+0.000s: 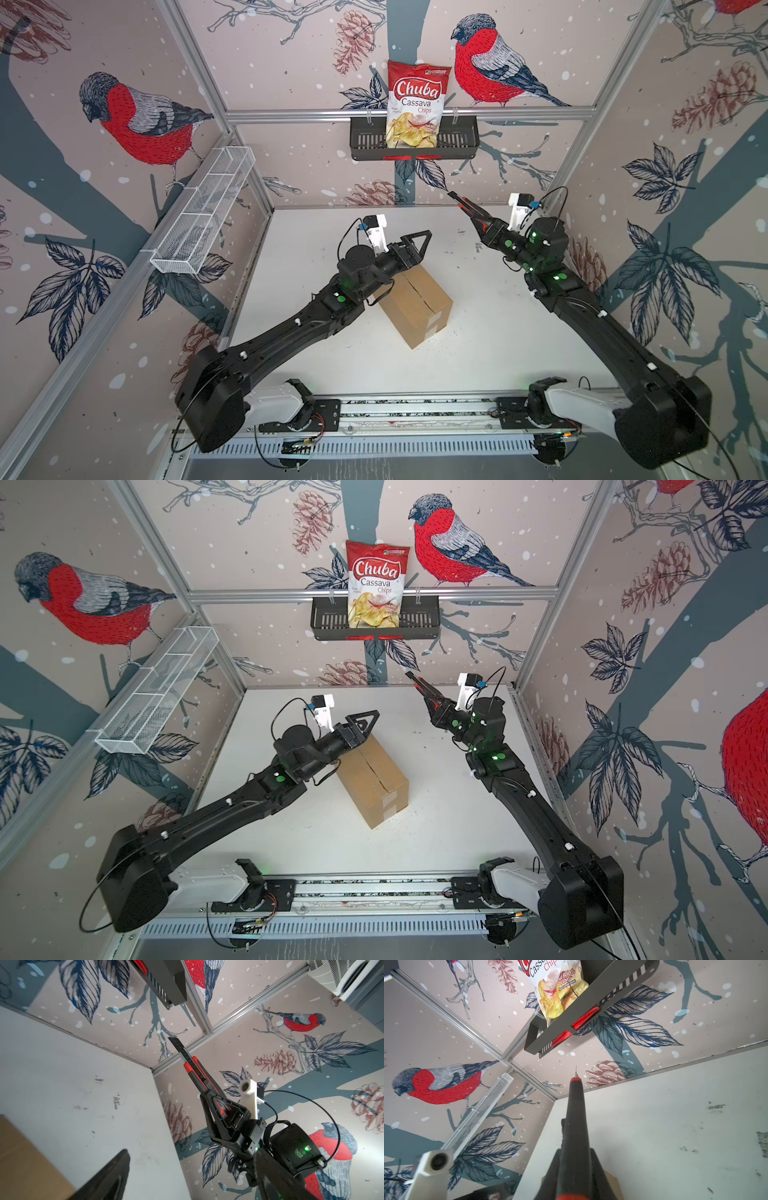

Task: Unpack the express box
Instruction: 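Lower the left gripper onto the box while the right gripper brings the knife over it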

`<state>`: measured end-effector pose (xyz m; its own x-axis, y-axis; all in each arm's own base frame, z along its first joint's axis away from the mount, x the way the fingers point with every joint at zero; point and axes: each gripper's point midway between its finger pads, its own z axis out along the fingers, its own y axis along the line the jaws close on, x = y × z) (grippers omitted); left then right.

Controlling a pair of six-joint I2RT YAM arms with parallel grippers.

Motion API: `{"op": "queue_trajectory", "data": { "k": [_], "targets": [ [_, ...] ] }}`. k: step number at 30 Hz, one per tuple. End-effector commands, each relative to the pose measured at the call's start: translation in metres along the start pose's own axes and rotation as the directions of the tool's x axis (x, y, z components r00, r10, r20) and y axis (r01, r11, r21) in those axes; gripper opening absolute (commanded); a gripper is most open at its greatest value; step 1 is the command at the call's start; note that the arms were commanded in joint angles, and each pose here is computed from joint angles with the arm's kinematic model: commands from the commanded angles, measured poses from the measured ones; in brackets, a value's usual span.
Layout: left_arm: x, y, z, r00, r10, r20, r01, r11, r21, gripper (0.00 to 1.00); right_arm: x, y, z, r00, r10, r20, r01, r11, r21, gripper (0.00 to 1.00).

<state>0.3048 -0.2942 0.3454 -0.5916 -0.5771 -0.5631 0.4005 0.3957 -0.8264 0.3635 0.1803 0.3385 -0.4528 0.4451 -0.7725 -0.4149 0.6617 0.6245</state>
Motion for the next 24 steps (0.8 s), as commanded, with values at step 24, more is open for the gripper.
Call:
{"op": "queue_trajectory", "data": {
  "k": [24],
  "targets": [
    [0.04,0.158,-0.058,0.993,0.001,-0.122,-0.066,0.843,-0.534,0.96,0.036,0.006,-0.004,0.933,-0.29,-0.213,0.319,0.941,0.117,0.0]
  ]
}}
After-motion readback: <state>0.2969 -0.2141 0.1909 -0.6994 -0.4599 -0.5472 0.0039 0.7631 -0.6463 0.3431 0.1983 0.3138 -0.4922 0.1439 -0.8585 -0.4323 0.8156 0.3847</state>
